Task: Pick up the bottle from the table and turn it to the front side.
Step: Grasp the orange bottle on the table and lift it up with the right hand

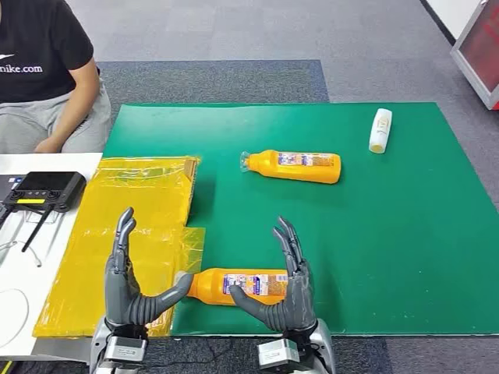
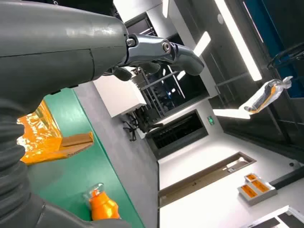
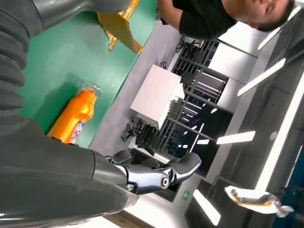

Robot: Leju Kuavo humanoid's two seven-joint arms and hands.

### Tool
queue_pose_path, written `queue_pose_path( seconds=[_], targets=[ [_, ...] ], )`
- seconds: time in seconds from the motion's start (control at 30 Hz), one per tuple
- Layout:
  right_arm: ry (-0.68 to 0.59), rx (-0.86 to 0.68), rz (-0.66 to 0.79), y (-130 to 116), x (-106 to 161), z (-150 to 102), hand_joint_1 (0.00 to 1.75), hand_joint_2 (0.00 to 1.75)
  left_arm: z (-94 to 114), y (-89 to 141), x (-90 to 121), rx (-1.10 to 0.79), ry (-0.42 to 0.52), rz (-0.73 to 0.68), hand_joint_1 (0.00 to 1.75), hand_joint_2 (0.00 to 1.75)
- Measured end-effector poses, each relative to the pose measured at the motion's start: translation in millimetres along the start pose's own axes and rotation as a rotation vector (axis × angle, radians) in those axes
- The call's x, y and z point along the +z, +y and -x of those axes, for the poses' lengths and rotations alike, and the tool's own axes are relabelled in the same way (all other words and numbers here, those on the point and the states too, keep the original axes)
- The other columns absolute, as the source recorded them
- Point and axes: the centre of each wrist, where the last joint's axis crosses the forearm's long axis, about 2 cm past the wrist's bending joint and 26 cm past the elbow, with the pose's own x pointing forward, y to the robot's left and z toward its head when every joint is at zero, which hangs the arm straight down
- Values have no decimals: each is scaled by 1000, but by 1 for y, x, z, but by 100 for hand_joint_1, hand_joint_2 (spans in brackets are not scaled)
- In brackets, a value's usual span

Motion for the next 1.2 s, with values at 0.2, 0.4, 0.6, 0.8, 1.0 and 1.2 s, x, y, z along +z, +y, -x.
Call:
queue_pose_path(
  seconds=[0.2, 0.4, 0.6, 0.8, 1.0, 1.2],
  targets=[
    [-94, 332, -269, 2, 13, 16, 0, 175, 1, 0, 0, 1, -5, 16, 0, 175],
    [50, 356, -463, 2, 41, 40, 0, 175, 1, 0, 1, -3, 0, 18, 0, 175],
    [149, 372, -621, -6, 64, 52, 0, 175, 2, 5, 9, -25, 28, 6, 0, 175],
    [205, 347, -676, -9, 67, 55, 0, 175, 3, 6, 12, -23, 40, 13, 0, 175],
    [218, 340, -784, -6, 40, 61, 0, 175, 3, 5, 12, -11, 43, 35, 0, 175],
    [238, 356, -868, -3, 19, 63, 0, 175, 4, 4, 12, -9, 47, 39, 0, 175]
  ],
)
